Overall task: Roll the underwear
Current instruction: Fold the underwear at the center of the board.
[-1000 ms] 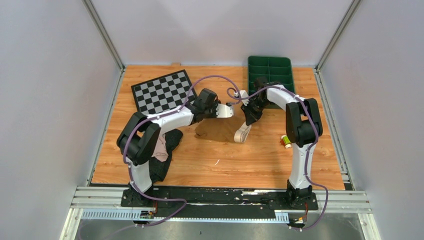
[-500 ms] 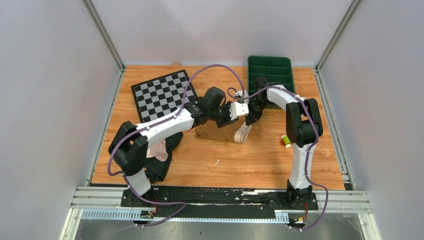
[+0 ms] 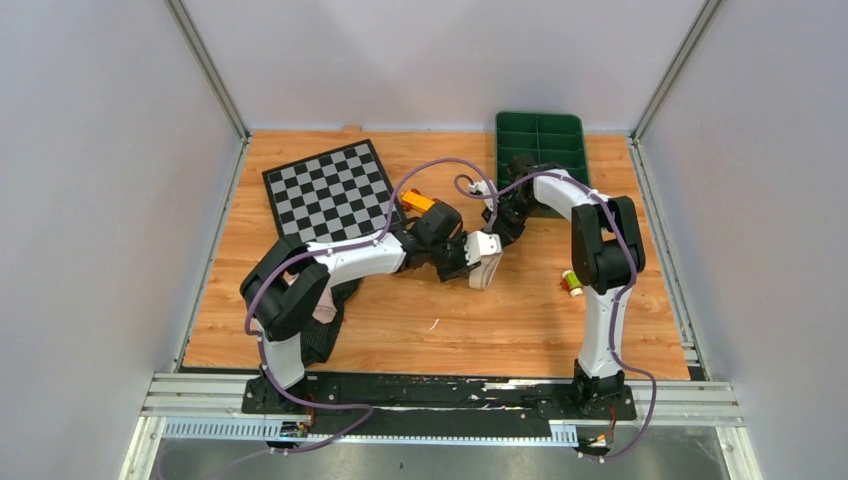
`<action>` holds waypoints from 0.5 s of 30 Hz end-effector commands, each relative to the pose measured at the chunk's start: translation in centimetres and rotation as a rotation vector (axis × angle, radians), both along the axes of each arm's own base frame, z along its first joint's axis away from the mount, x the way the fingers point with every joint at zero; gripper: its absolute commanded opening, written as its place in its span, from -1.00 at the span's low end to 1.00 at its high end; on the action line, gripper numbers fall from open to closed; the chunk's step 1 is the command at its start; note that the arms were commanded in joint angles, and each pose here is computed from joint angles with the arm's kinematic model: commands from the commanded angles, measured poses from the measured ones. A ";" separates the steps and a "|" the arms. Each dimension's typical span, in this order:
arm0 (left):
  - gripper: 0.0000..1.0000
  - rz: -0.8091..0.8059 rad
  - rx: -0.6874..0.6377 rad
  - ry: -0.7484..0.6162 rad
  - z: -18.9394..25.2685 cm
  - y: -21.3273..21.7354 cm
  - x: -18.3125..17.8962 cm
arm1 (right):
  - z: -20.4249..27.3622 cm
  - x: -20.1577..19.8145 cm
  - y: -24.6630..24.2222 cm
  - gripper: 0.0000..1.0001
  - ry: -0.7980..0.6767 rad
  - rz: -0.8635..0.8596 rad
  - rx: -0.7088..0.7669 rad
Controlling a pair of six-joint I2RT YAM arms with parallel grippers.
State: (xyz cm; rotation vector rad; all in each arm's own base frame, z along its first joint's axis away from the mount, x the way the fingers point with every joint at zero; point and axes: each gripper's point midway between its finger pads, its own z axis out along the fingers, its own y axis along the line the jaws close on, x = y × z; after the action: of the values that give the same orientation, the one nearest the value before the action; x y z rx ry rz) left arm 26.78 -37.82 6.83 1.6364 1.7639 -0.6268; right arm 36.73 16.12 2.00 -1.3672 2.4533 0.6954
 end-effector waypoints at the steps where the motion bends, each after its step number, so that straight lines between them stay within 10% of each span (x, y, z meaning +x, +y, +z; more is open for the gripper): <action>1: -0.45 -0.031 -0.042 -0.032 0.8 -1.4 -0.5 | -3.8 -0.7 -0.7 -0.91 0.047 0.020 -0.069; 15: -0.54 -0.049 -0.060 -0.122 5.2 -2.4 0.8 | -3.6 -0.9 -0.7 -0.90 0.050 0.017 -0.066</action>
State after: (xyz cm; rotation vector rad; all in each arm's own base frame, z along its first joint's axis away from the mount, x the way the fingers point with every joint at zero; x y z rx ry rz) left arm 26.95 -38.97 8.42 1.6706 1.7008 -0.5920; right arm 36.73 16.12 2.01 -1.3659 2.4550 0.6960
